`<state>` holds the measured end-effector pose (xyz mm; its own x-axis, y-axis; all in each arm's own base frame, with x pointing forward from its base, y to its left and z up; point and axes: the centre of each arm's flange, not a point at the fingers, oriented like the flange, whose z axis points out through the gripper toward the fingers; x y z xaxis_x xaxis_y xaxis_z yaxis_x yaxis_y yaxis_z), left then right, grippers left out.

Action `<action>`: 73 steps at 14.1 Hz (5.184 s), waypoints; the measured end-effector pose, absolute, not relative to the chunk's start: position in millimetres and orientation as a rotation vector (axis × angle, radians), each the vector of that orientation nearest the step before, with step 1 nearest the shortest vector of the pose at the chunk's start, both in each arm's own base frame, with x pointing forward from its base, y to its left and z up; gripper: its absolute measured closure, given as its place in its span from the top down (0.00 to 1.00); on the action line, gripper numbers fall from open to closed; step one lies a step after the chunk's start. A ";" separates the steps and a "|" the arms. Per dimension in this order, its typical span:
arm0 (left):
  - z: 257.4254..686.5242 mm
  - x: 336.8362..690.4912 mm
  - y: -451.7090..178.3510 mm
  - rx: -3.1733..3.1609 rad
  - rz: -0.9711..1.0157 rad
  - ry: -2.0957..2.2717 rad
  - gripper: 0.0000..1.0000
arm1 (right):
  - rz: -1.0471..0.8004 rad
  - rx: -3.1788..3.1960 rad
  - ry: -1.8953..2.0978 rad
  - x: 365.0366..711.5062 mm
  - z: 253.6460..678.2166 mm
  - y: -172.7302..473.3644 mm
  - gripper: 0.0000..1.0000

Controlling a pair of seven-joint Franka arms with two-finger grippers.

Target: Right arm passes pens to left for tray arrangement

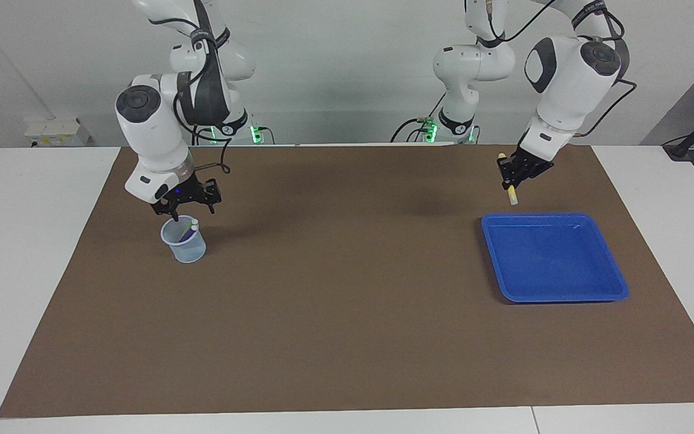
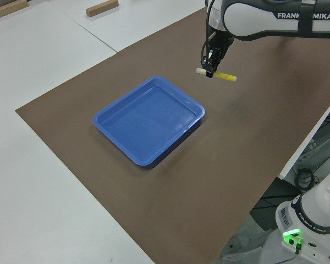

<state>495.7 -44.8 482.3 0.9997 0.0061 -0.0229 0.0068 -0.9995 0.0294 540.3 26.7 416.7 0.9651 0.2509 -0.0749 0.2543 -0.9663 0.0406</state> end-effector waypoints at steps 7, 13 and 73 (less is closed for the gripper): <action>414.5 538.4 -22.6 3.167 0.034 -0.110 0.17 | -0.176 3.072 0.358 534.6 392.3 12.6 0.70; 374.3 557.7 -22.1 3.169 0.061 -0.123 0.17 | -0.190 3.075 0.341 532.6 387.8 7.1 0.50; 519.1 540.6 -187.4 1.921 -0.548 1.643 0.90 | 0.334 3.728 -0.629 456.4 559.3 367.5 0.18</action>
<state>540.6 -187.4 519.1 0.1702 0.7611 -0.6258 0.9844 -0.1031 0.1424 456.4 367.5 559.3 0.9368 -0.3456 0.0542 -0.2386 -0.7445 -0.6236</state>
